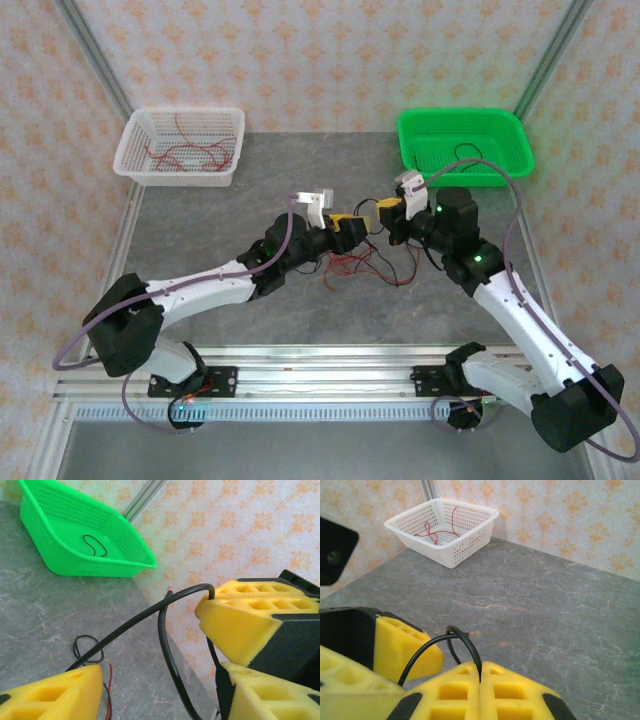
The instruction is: Untangle the cables
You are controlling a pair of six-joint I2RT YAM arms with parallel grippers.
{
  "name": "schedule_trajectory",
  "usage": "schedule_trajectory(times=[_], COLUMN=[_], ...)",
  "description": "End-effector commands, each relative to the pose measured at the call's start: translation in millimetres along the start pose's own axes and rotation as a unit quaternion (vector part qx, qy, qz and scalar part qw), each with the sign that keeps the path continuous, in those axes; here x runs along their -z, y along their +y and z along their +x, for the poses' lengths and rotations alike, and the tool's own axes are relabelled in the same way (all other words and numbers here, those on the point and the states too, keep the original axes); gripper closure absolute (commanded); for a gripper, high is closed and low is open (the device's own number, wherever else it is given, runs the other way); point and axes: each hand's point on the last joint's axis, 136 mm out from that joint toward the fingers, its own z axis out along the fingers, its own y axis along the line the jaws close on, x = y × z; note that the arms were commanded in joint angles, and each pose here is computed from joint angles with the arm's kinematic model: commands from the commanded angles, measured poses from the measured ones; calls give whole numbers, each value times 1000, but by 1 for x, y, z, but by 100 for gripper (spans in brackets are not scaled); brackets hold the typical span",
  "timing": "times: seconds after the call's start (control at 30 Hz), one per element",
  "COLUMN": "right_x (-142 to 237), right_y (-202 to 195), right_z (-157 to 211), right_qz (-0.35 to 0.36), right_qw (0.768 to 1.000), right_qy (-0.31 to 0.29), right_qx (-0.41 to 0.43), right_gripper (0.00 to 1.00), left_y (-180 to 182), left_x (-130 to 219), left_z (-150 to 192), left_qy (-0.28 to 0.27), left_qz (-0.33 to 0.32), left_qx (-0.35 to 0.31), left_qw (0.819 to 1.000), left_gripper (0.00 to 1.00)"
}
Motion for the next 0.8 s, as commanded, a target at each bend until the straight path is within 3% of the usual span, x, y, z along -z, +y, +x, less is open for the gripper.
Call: schedule_trajectory(times=[0.0,0.17,0.27,0.43,0.6,0.77], right_x=[4,1,0,-2,-6,-11], right_y=[-1,-7,-12,-30,-33,-22], right_z=[-16,-12,-6,8,17,18], right_qz=[8,20,31,77,83,45], right_qw=[998,994,991,979,972,974], right_qy=[-43,-51,-53,-44,-38,-44], right_qx=[-40,-92,-118,-184,-217,-218], right_gripper=[100,100,100,98,64,50], left_y=[-26,-29,-29,-42,-56,-68], left_x=[-7,-7,-2,14,37,55], left_z=[-15,-17,-25,-46,-71,-93], left_qy=[-22,-28,-42,-52,-57,-62], left_qz=[50,59,51,30,-3,-30], left_qx=[13,21,20,-7,-39,-74], left_qw=[998,998,998,998,998,995], left_gripper=[46,68,100,100,100,100])
